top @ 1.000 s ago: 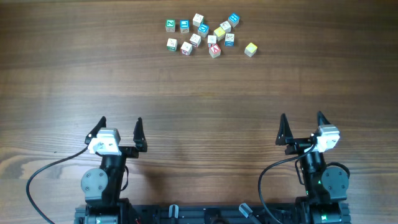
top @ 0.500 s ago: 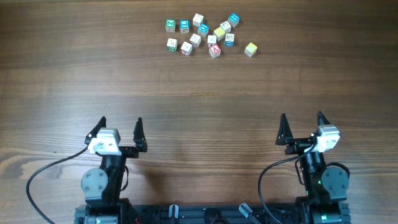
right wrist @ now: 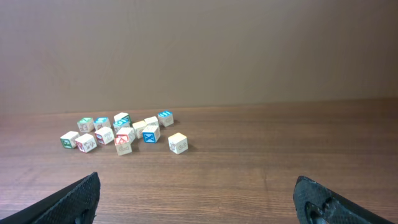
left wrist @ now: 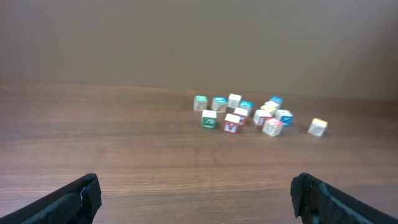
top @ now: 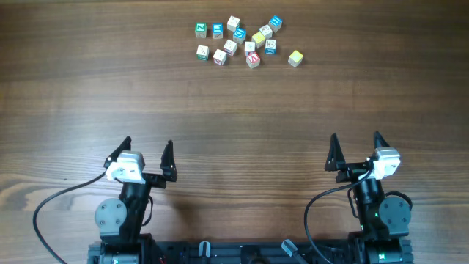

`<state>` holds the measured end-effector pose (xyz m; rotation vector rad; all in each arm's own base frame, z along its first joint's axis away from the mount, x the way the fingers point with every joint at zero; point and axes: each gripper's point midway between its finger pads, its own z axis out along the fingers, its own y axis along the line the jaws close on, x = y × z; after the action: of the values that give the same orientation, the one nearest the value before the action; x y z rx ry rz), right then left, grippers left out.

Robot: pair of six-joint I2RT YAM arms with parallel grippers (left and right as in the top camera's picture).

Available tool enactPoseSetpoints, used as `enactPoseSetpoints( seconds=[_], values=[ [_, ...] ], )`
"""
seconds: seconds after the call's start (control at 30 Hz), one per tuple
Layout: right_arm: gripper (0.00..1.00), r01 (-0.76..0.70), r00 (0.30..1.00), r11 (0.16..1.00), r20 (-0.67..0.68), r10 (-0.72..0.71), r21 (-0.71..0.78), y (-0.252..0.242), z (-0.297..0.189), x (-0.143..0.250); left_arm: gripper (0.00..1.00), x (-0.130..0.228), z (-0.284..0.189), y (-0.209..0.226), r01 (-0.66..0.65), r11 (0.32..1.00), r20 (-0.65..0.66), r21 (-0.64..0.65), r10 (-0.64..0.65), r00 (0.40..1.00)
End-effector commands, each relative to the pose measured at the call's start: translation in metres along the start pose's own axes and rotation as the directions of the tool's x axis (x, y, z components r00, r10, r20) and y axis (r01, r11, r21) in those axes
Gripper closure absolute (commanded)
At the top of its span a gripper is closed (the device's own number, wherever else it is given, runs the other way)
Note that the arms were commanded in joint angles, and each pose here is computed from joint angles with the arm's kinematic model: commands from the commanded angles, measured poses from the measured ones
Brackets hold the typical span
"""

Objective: Form a horizontal line

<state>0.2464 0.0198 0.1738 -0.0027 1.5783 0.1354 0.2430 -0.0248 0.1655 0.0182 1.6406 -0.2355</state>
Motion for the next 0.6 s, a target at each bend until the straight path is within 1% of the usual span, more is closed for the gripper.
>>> enactPoseSetpoints(
  seconds=[0.0,0.07,0.13,0.2,0.27,0.4,0.47,0.57],
  values=[
    [0.0,0.006,1.0,1.0,0.005,-0.006,-0.014,0.002,0.0,-0.001,0.0,-0.046,-0.012,-0.017,0.086,0.995,0.054,0.06,-0.089,0.995],
    [0.0,0.006,1.0,1.0,0.005,-0.006,-0.014,0.002,0.0,-0.001,0.0,-0.065,-0.018,-0.024,0.1,0.992,0.04,0.079,-0.103,0.994],
    [0.0,0.006,1.0,1.0,0.005,-0.006,-0.014,0.002,0.0,-0.001,0.0,-0.08,-0.019,-0.026,0.111,0.991,-0.004,0.068,-0.111,0.994],
    [0.0,0.006,1.0,1.0,0.005,-0.006,-0.014,0.002,0.0,-0.001,0.0,-0.108,-0.017,-0.031,0.14,0.989,-0.108,0.05,-0.134,0.985],
    [0.0,0.006,1.0,1.0,0.005,-0.006,-0.014,0.002,0.0,-0.001,0.0,-0.129,-0.015,-0.034,0.157,0.987,-0.175,0.035,-0.149,0.973],
    [0.0,0.006,1.0,1.0,0.005,-0.006,-0.014,0.002,0.0,-0.001,0.0,-0.176,-0.006,-0.038,0.18,0.984,-0.323,-0.011,-0.174,0.93],
    [0.0,0.006,1.0,1.0,0.005,-0.006,-0.014,0.002,0.0,-0.001,0.0,-0.203,0.009,-0.038,0.195,0.98,-0.408,-0.04,-0.194,0.892],
    [0.0,0.006,1.0,1.0,0.005,-0.006,-0.014,0.002,0.0,-0.001,0.0,-0.216,0.029,-0.036,0.207,0.976,-0.476,-0.066,-0.213,0.853]
  ],
)
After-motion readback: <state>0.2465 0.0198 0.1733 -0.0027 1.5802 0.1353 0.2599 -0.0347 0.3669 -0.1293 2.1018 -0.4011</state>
